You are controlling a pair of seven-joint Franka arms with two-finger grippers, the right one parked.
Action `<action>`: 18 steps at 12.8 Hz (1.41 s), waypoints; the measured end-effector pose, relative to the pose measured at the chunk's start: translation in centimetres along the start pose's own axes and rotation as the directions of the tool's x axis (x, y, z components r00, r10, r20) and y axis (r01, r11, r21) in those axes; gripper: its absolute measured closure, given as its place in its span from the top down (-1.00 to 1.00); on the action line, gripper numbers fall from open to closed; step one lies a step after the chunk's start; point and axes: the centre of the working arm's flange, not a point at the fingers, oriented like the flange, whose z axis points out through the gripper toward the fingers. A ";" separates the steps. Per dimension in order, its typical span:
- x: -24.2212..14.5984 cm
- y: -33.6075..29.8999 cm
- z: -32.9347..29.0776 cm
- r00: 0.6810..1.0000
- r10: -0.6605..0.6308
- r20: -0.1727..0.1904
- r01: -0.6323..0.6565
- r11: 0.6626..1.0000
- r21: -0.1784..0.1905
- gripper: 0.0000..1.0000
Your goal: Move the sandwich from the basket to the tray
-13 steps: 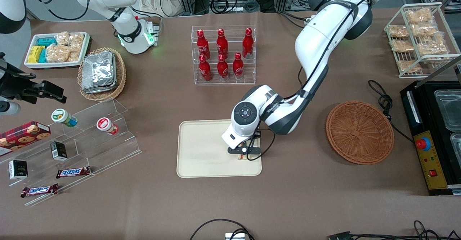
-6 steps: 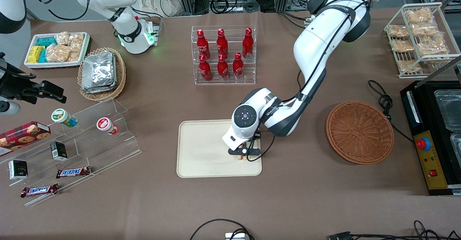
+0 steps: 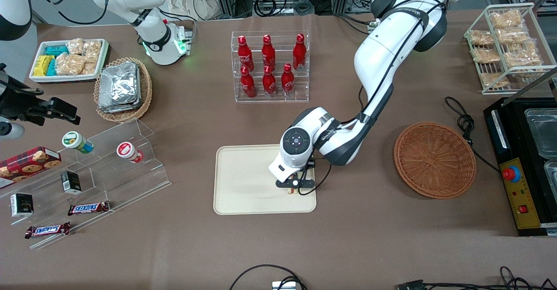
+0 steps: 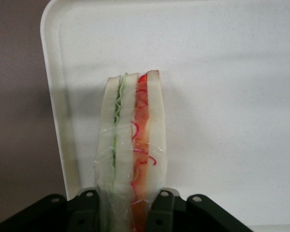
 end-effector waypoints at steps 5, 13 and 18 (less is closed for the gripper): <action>0.2 0.2 0.0 0.999 -0.026 -0.018 0.026 0.999 -0.019 0.68; 1.4 -0.4 -5.6 0.988 -0.109 -0.110 0.110 0.994 0.004 1.00; 3.4 -6.7 -16.5 0.965 -0.208 -0.159 0.216 0.976 0.036 1.00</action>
